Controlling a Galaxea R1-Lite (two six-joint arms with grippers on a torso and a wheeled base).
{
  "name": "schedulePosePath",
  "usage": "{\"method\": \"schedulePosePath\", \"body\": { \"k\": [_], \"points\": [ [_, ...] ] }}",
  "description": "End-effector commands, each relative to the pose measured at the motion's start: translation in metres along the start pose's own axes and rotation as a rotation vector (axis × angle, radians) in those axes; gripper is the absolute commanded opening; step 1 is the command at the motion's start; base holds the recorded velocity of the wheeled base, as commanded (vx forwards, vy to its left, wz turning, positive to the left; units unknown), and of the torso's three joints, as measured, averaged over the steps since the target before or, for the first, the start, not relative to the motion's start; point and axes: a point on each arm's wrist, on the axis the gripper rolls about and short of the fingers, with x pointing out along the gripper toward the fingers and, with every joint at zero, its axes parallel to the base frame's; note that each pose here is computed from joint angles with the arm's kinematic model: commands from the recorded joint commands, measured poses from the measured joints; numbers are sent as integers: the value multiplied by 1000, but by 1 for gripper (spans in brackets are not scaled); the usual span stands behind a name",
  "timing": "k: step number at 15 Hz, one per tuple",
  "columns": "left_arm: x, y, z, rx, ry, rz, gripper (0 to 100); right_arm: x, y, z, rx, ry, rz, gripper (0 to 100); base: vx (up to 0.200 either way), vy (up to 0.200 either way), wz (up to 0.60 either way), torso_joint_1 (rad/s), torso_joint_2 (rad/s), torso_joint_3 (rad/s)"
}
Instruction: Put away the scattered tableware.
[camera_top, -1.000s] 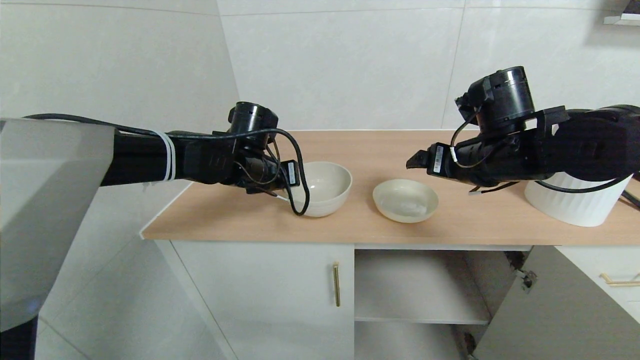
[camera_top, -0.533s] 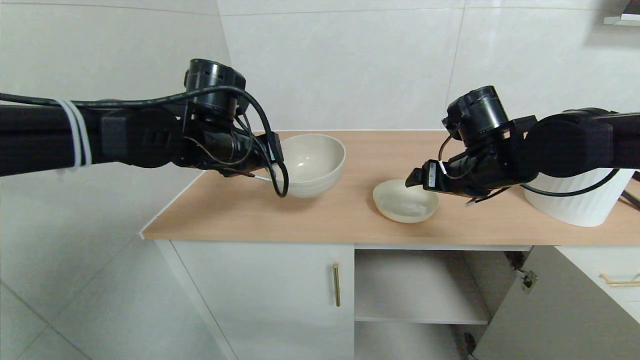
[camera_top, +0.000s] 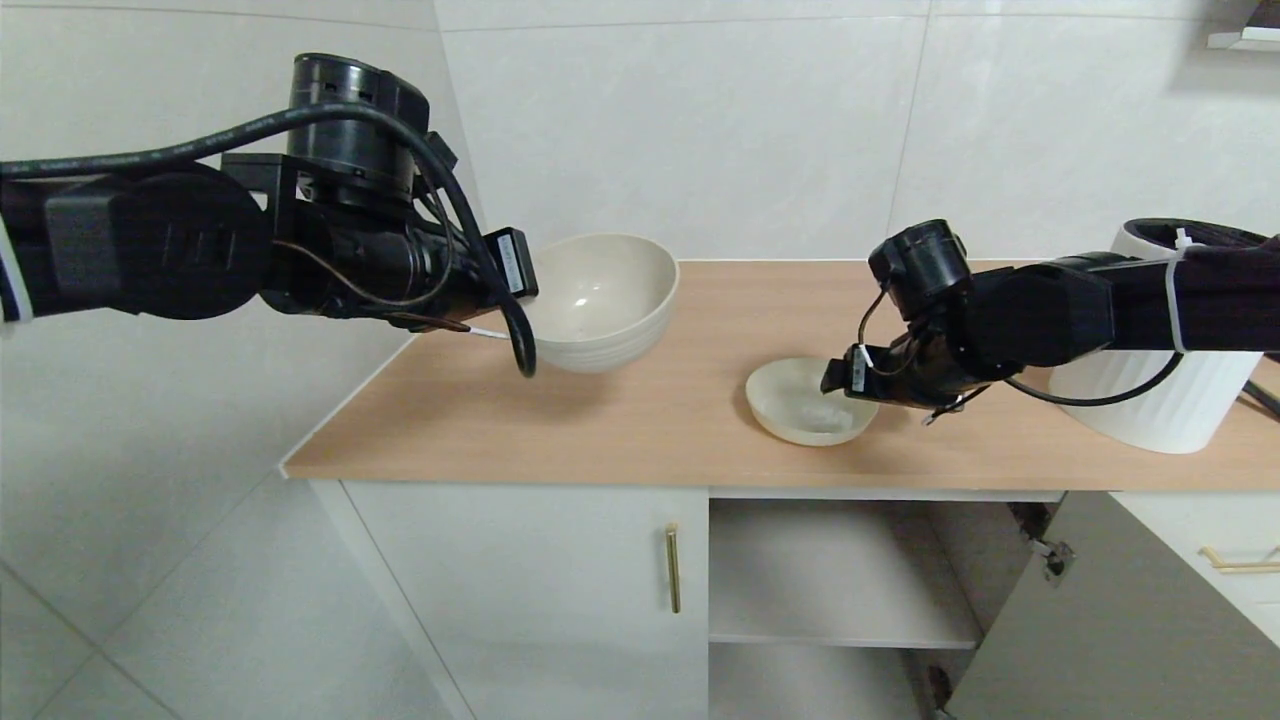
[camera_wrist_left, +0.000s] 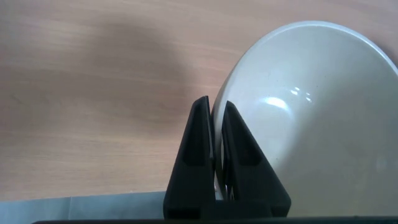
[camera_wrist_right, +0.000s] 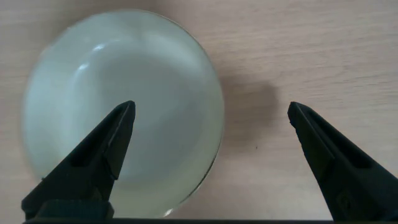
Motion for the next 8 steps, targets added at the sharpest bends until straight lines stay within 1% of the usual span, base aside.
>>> {"method": "schedulePosePath", "body": {
  "k": [1, 2, 5, 8],
  "points": [
    [-3, 0, 2, -2, -8, -3, 0, 9, 0, -4, -4, 19, -6, 100, 0, 0, 0, 0, 0, 0],
    [-4, -1, 2, -1, -9, -4, 0, 9, 0, -4, -3, 20, -4, 0, 0, 0, 0, 0, 0, 0],
    [-4, 0, 2, -1, -8, -3, 0, 12, -2, -4, 0, 31, 5, 0, 0, 0, 0, 0, 0, 0],
    [-12, -1, 5, -2, -21, -11, 0, 9, -2, -2, 5, 23, 9, 0, 0, 0, 0, 0, 0, 0]
  ]
}}
